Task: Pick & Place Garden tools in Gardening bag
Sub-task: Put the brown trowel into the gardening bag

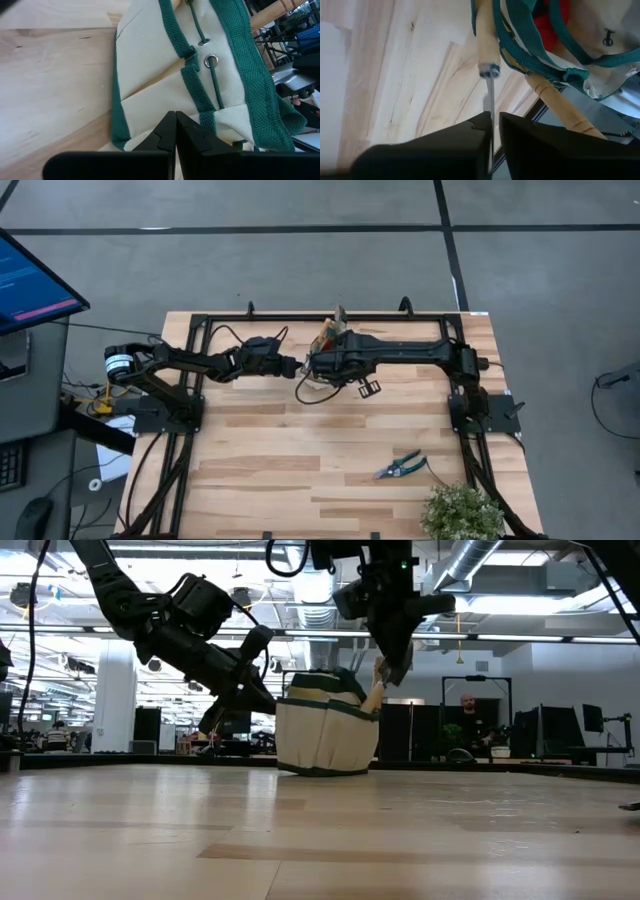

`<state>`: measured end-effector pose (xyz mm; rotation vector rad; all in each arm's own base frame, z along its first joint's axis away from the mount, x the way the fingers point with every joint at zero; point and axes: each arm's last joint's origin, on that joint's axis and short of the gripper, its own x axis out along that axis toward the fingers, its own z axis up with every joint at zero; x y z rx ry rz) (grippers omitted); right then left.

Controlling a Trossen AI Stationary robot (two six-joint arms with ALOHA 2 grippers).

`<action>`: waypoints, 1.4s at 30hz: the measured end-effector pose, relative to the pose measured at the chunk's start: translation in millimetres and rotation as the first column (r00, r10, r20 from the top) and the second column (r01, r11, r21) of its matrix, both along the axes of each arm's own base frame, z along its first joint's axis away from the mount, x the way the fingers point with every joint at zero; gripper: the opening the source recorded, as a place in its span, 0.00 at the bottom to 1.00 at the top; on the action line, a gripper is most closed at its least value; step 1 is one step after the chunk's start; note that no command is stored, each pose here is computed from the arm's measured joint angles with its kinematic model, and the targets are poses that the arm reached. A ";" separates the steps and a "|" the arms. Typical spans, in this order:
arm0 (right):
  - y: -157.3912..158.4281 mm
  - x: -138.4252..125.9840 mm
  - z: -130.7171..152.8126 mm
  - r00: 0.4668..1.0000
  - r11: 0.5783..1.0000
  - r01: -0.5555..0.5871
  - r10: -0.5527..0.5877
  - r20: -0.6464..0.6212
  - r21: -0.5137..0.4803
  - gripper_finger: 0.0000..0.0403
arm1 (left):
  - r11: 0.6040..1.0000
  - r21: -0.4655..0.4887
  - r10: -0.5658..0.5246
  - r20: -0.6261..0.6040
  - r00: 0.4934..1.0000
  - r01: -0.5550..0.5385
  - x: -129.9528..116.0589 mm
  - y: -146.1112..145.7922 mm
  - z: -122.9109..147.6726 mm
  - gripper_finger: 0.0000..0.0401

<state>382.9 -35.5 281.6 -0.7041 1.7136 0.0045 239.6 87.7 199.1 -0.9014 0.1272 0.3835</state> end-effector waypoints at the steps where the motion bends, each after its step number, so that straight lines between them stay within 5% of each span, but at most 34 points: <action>1: 0.2 0.0 0.0 1.000 1.000 -0.001 0.001 0.000 0.000 0.09 | 1.000 0.001 0.000 0.001 1.000 0.000 0.0 0.0 0.1 0.01; 13: -0.6 8.9 4.8 0.993 1.000 0.019 -0.022 0.114 0.023 0.42 | 1.000 0.007 0.018 0.001 1.000 -0.018 0.0 0.6 0.4 0.01; 22: -8.0 4.1 61.1 0.919 0.965 0.168 -0.228 0.323 0.204 0.59 | 0.999 0.029 0.045 -0.006 0.999 -0.045 -0.4 1.5 0.4 0.02; 27: -17.4 -27.4 103.7 0.752 0.896 0.339 -0.442 0.489 0.287 0.54 | 0.998 0.046 0.042 -0.012 0.999 -0.042 -0.4 1.6 0.3 0.02; 32: -21.7 -74.8 122.1 0.495 0.771 0.542 -0.614 0.615 0.333 0.40 | 0.997 0.053 0.056 -0.015 0.998 -0.055 -0.6 2.0 0.2 0.02; 39: -3.3 -100.2 66.0 0.247 0.659 0.610 -0.686 0.684 0.440 0.07 | 0.997 0.053 0.059 -0.019 0.998 -0.058 -0.8 2.0 -0.4 0.02; 42: 4.9 -107.2 38.7 0.136 0.610 0.627 -0.698 0.703 0.484 0.03 | 0.997 0.053 0.059 -0.019 0.998 -0.058 -0.8 2.0 -0.4 0.02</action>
